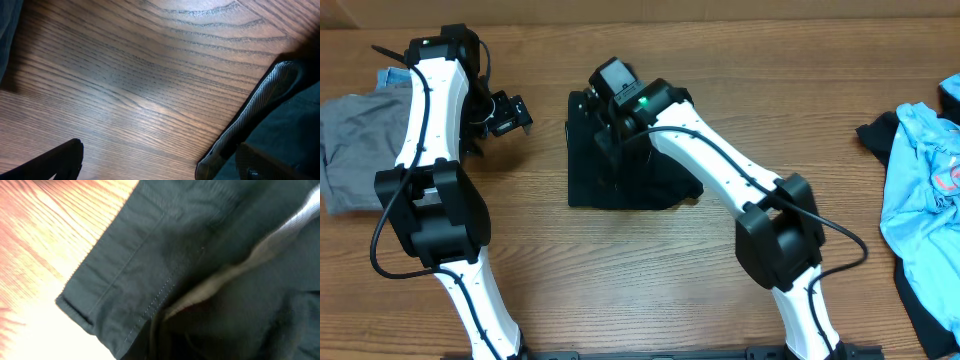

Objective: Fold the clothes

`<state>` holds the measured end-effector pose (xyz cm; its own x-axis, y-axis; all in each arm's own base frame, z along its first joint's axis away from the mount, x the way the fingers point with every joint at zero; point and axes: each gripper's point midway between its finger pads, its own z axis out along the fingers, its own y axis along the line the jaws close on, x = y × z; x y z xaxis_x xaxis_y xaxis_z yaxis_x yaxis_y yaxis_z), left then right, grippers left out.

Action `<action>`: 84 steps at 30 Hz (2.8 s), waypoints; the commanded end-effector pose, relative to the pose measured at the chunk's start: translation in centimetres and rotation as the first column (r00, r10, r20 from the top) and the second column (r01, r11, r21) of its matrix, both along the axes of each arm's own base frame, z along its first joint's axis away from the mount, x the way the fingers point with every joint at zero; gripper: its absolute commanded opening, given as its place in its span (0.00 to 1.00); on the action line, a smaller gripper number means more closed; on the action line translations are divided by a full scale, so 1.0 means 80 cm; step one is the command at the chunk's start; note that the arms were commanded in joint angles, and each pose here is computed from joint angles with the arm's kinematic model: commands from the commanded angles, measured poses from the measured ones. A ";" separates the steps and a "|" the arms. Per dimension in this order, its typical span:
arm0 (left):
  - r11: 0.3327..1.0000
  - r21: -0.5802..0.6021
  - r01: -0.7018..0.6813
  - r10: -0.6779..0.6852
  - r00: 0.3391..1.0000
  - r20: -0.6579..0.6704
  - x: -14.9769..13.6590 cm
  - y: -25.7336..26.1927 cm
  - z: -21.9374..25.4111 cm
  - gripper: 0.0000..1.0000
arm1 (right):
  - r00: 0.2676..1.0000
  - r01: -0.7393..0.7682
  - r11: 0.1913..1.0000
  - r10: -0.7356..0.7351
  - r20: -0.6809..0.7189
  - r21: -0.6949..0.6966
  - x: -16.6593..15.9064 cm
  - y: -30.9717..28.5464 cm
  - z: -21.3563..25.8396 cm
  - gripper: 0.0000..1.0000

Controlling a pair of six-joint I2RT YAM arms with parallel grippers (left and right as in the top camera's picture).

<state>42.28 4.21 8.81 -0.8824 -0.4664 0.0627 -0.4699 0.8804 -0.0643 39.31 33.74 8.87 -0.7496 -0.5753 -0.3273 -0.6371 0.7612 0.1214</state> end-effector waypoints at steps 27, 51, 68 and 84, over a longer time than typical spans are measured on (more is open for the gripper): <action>0.974 -0.105 0.201 -0.191 0.977 0.093 0.013 -0.054 0.017 1.00 | 0.942 0.335 0.942 -0.335 -0.009 -0.006 0.050 -0.120 0.067 0.88; 0.974 -0.103 0.201 -0.190 0.977 0.101 0.016 -0.054 0.017 1.00 | 0.938 0.296 0.935 -0.246 -0.244 0.196 0.026 -0.093 -0.014 0.50; 0.975 -0.098 0.201 -0.191 0.976 0.107 0.018 -0.053 0.017 1.00 | 0.998 -0.039 0.852 0.008 0.061 0.523 0.050 0.049 0.091 0.04; 0.975 -0.098 0.201 -0.190 0.976 0.107 0.018 -0.053 0.017 1.00 | 0.890 -0.250 0.777 0.419 -0.178 0.578 -0.092 0.116 -0.003 0.22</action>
